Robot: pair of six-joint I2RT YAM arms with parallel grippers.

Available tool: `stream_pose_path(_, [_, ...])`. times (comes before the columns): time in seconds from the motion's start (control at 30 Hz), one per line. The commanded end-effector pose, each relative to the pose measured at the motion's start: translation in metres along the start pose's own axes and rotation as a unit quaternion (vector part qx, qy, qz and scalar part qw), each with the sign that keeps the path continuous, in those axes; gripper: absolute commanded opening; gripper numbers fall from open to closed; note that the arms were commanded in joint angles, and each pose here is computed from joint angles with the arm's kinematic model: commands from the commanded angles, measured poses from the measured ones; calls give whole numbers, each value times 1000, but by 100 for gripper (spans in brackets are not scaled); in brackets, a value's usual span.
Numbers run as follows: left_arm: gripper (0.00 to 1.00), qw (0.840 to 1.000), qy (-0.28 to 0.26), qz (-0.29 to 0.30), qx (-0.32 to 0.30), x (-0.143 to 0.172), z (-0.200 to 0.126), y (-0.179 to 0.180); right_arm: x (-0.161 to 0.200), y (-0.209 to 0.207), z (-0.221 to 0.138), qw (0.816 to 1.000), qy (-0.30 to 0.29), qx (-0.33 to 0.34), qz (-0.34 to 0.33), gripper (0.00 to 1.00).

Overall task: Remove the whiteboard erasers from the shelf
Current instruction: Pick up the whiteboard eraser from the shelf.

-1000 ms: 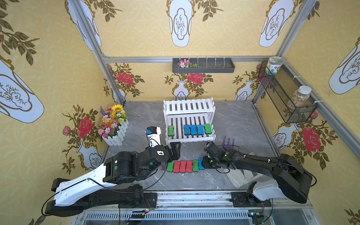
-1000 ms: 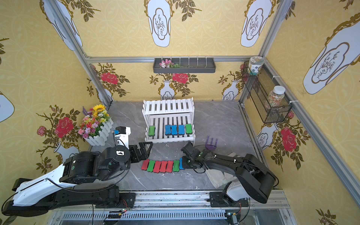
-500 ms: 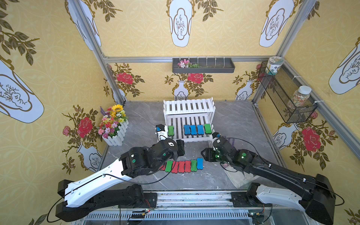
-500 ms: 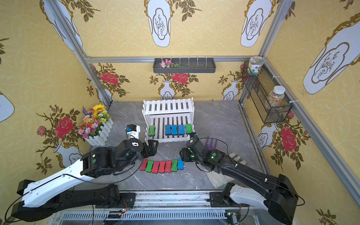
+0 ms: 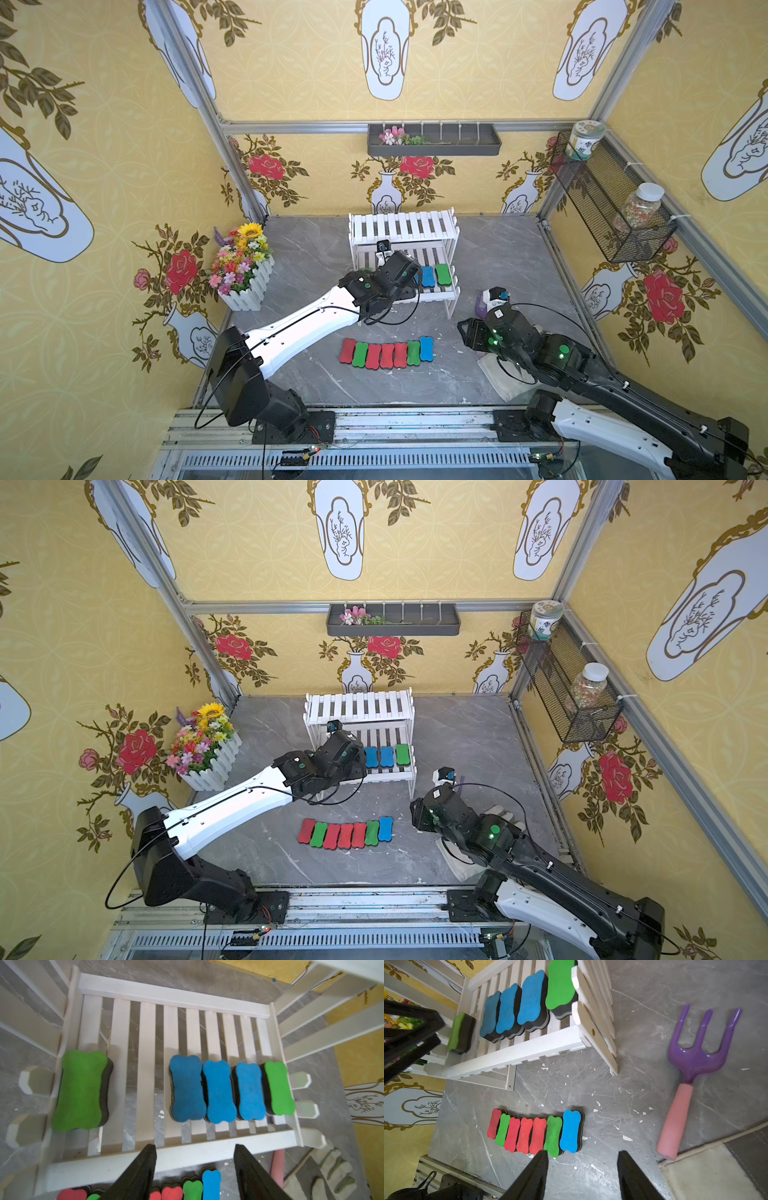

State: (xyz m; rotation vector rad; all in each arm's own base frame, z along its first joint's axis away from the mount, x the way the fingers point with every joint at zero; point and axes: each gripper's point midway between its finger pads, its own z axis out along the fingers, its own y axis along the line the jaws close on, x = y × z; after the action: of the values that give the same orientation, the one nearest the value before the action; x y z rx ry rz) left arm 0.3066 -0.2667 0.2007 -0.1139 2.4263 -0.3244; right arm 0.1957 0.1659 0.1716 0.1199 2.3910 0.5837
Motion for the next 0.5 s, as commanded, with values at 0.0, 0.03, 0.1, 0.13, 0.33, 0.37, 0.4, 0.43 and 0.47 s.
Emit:
stream_pose_path(0.0, [65,1000,-14,7,4,-8,8,-5,-2,-4,-4,1000,-7,6,-7,58])
stream_pose_path(0.03, [65,1000,-13,10,0,-8,11,-5,-2,-4,-5,1000,-7,5,-9,58])
stream_pose_path(0.1, [65,1000,-15,16,-10,-7,18,-4,-4,-5,-7,1000,-12,5,-12,58])
stream_pose_path(0.13, [65,1000,-14,18,-15,-5,22,-3,-5,-5,-8,1000,-14,5,-12,58])
stream_pose_path(0.33, [61,999,-21,20,-41,-4,37,4,-5,-7,-12,1000,-19,-1,-10,58])
stream_pose_path(0.37, [61,999,-23,17,-43,-5,39,4,-5,-8,-12,1000,-18,0,-10,58])
stream_pose_path(0.4, [60,999,-25,15,-45,-6,41,5,-4,-8,-13,1000,-17,0,-11,58])
stream_pose_path(0.43, [60,998,-27,14,-47,-7,42,6,-4,-9,-13,1000,-18,0,-10,58])
stream_pose_path(0.47, [60,998,-28,13,-47,-8,43,5,-4,-9,-14,1000,-19,-1,-10,58])
